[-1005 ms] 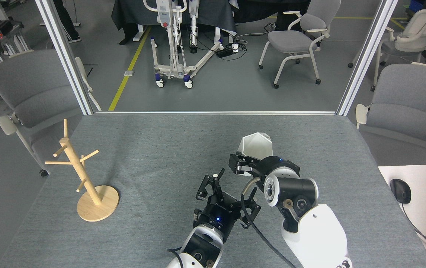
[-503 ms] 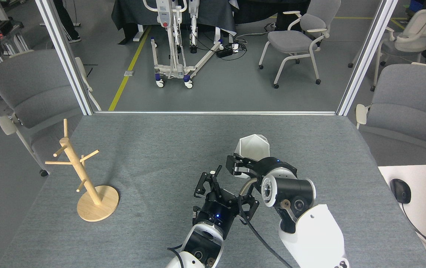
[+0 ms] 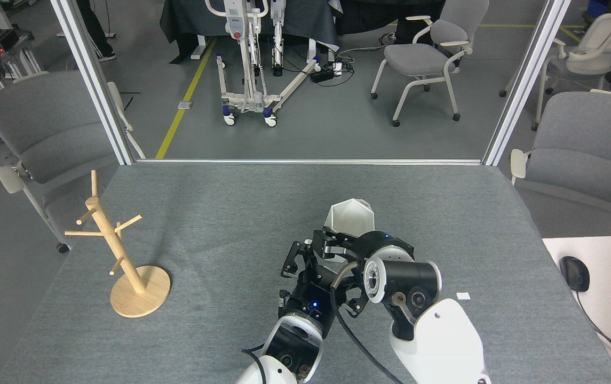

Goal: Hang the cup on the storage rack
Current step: 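Grasp the cup with the left gripper from the right gripper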

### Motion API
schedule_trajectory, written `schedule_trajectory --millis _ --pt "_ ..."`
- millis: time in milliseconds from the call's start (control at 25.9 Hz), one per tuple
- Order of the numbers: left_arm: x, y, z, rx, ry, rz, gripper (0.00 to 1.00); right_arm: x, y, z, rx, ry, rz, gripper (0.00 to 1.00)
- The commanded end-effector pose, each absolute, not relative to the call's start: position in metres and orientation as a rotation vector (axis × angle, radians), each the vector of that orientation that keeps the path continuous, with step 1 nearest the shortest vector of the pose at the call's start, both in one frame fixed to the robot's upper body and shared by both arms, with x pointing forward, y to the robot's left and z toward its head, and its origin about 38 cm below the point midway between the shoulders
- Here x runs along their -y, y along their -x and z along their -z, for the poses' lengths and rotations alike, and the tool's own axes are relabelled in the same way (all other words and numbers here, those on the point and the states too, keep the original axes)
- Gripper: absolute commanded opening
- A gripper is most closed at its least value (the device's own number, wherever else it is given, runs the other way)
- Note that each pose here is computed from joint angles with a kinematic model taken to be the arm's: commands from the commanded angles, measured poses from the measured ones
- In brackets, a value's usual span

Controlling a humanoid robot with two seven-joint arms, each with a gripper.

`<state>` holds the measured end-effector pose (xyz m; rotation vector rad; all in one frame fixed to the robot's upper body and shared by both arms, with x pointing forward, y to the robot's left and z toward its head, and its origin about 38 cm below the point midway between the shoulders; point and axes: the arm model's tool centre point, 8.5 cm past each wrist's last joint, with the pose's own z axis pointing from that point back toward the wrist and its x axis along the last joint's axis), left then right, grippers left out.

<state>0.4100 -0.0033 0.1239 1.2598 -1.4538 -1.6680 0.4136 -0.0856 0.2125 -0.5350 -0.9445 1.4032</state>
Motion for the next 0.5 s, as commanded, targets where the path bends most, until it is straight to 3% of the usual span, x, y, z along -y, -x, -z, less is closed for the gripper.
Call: schedule_trajectory --millis 0,464 --pt "0.006 -0.408 -0.123 1.454 -1.261 1.676 1.00 0.081 -0.412 -0.212 0.948 0.521 -1.407 0.00" --pt "0.007 -0.412 -0.126 1.448 -1.269 1.679 0.97 0.052 -0.400 -0.210 0.974 0.456 -1.437 0.00"
